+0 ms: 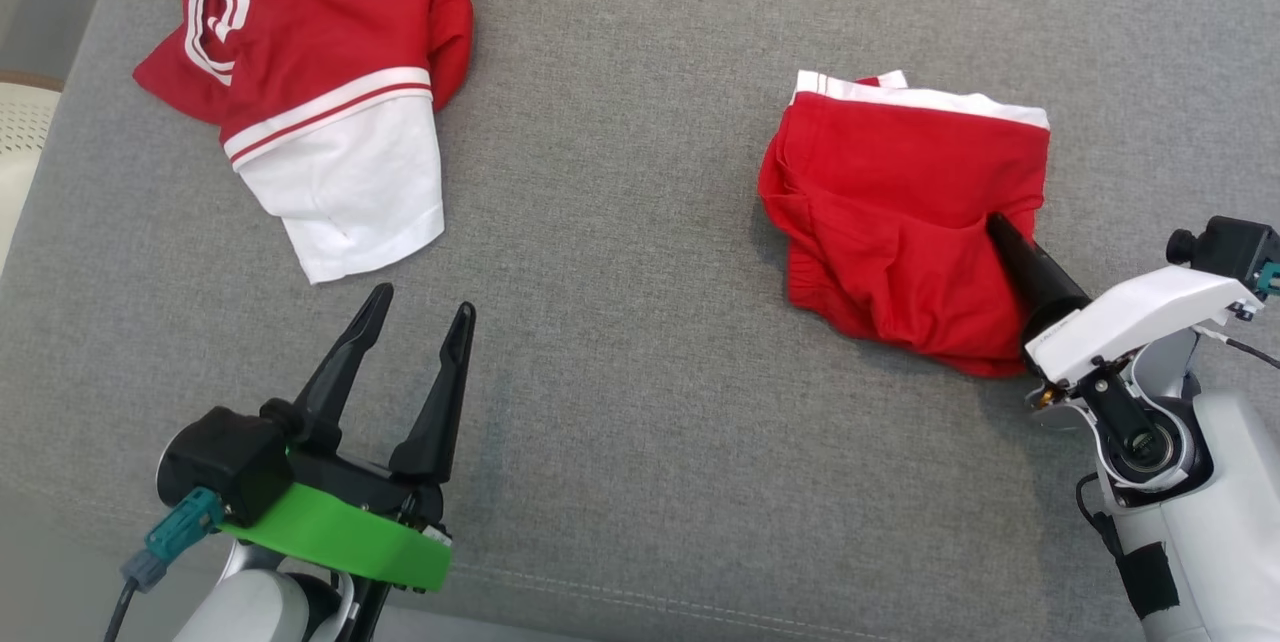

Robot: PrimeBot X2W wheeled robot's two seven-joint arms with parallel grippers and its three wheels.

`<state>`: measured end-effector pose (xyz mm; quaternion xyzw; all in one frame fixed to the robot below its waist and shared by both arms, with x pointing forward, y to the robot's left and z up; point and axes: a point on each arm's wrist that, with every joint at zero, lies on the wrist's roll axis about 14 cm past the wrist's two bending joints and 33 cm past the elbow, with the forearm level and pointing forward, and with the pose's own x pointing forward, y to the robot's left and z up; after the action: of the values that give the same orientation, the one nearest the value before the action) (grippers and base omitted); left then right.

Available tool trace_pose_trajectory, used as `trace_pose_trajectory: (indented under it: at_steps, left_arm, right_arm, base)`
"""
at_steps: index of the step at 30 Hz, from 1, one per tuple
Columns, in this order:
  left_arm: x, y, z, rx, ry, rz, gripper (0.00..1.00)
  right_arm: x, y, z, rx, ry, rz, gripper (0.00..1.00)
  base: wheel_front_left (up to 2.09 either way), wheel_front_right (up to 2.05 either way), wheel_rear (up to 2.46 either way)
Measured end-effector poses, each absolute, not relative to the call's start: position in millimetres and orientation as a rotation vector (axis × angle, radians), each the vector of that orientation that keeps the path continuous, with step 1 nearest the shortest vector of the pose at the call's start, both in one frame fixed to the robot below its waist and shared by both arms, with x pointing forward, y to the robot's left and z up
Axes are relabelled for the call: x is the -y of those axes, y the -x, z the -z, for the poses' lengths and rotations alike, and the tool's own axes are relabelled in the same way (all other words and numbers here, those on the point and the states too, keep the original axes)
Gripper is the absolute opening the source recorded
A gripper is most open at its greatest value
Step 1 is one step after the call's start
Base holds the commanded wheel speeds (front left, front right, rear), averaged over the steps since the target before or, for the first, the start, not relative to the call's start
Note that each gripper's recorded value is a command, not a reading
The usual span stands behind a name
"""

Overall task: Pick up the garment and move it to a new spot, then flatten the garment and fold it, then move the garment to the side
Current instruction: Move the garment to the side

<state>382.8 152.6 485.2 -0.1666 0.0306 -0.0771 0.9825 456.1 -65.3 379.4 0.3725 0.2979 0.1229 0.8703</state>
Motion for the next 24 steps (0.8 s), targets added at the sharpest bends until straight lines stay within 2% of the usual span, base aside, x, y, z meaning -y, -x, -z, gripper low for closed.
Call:
trace_pose_trajectory:
  at_steps: [5,11,16,24]
  left_arm:
    - [-152.6,-380.5,-490.3,-0.046,0.339,0.151,1.00]
    - [-146.9,-376.9,-496.3,-0.028,0.357,0.159,1.00]
    - [-147.2,-373.9,-503.8,-0.005,0.358,0.158,1.00]
    - [-147.4,-374.8,-504.7,-0.002,0.361,0.158,1.00]
  right_arm:
    - [63.2,-459.0,-391.3,-0.618,-0.699,-0.334,0.00]
    - [50.0,-476.5,-442.5,-0.524,-0.605,-0.485,0.00]
    - [29.9,-467.0,-465.3,-0.534,-0.556,-0.605,0.00]
    - [61.6,-481.2,-465.1,-0.535,-0.449,-0.551,0.00]
  base:
    - [0.00,0.00,0.00]
    - [0.00,0.00,0.00]
    - [0.00,0.00,0.00]
    - [0.00,0.00,0.00]
